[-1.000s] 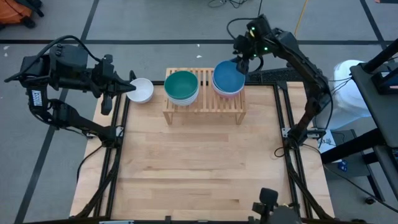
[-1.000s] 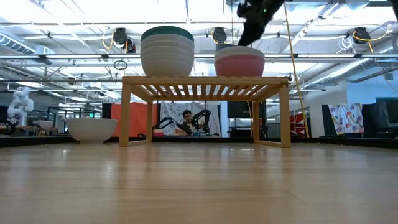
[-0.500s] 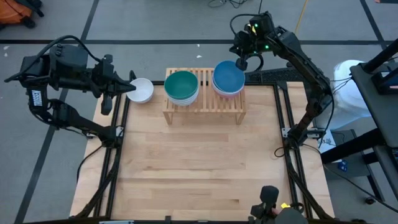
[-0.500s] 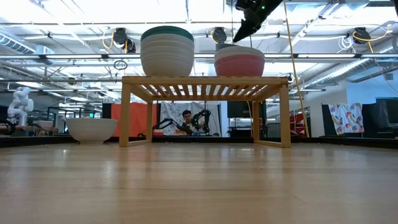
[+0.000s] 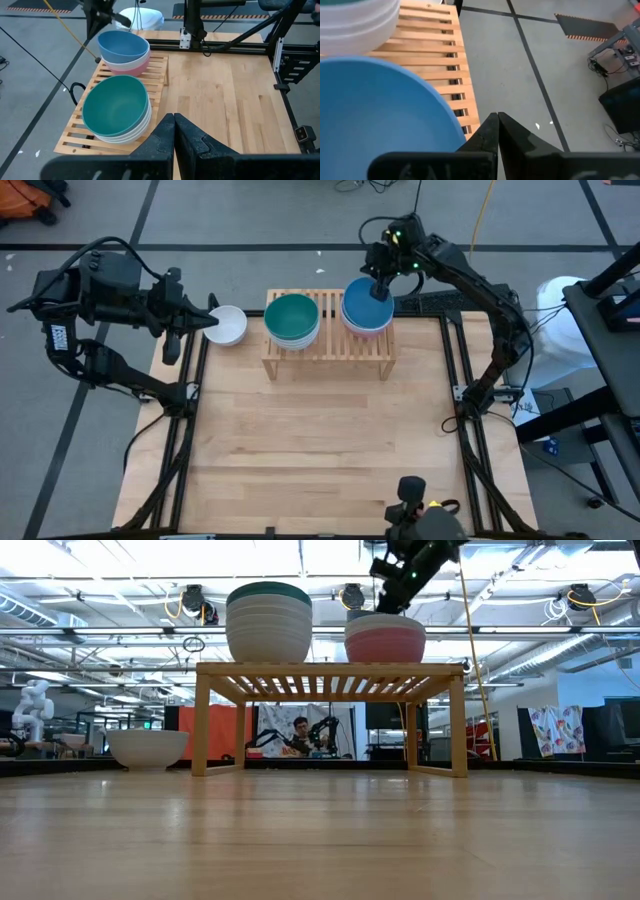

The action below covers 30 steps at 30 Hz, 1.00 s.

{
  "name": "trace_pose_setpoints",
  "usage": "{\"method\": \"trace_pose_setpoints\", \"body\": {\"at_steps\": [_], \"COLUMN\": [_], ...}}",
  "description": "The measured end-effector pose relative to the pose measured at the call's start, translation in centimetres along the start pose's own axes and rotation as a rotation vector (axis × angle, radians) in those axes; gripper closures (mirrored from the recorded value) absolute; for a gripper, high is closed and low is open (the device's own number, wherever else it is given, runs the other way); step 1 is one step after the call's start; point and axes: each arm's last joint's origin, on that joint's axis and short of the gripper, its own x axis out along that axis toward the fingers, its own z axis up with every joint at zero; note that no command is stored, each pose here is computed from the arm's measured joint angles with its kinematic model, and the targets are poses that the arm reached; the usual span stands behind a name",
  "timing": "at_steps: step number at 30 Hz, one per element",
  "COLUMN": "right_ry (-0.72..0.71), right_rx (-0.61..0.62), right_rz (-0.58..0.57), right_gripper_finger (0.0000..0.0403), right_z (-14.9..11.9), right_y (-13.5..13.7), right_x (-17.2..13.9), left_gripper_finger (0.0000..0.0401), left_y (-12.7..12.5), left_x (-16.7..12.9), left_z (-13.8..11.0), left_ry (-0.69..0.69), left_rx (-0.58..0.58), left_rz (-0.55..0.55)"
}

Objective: Place and stack bowls onto a shelf
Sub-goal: Stack the blue bowl on top of the white bowl on the shelf, then stack the white bowl on top of the blue bowl on the shelf

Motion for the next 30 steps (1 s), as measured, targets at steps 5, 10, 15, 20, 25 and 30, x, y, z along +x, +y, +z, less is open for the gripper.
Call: {"method": "trace_pose_setpoints", "body": {"at_steps": [5,10,15,20,25,30], "right_ry": [0.012,0.015,-0.001,-0.088,-0.201,-0.296], "right_rx": [0.0,0.0,-0.029,-0.129,-0.138,-0.153], "right_rz": [0.016,0.02,-0.001,-0.136,-0.199,-0.248], "right_gripper_finger": [0.0403,0.0403,0.0403,0.0403,0.0403,0.0403], "right_z": [-1.0,-1.8,-1.7,1.0,2.4,2.9], "right_y": [0.6,0.9,0.9,0.9,2.0,3.3], "right_x": [1.6,2.7,2.7,-2.1,-7.6,-12.4], "left_gripper_finger": [0.0395,0.0395,0.0395,0.0395,0.0391,0.0364], "left_y": [0.0,0.0,0.0,0.2,0.7,1.1], "left_x": [0.0,0.0,0.0,0.1,0.7,1.2], "left_z": [0.0,0.0,0.0,0.0,0.2,0.4], "left_ry": [0.0,0.0,0.0,0.008,0.032,0.06], "left_rx": [0.0,0.003,0.015,0.012,-0.03,0.026], "left_rz": [0.0,0.0,0.001,0.08,0.236,0.316]}}
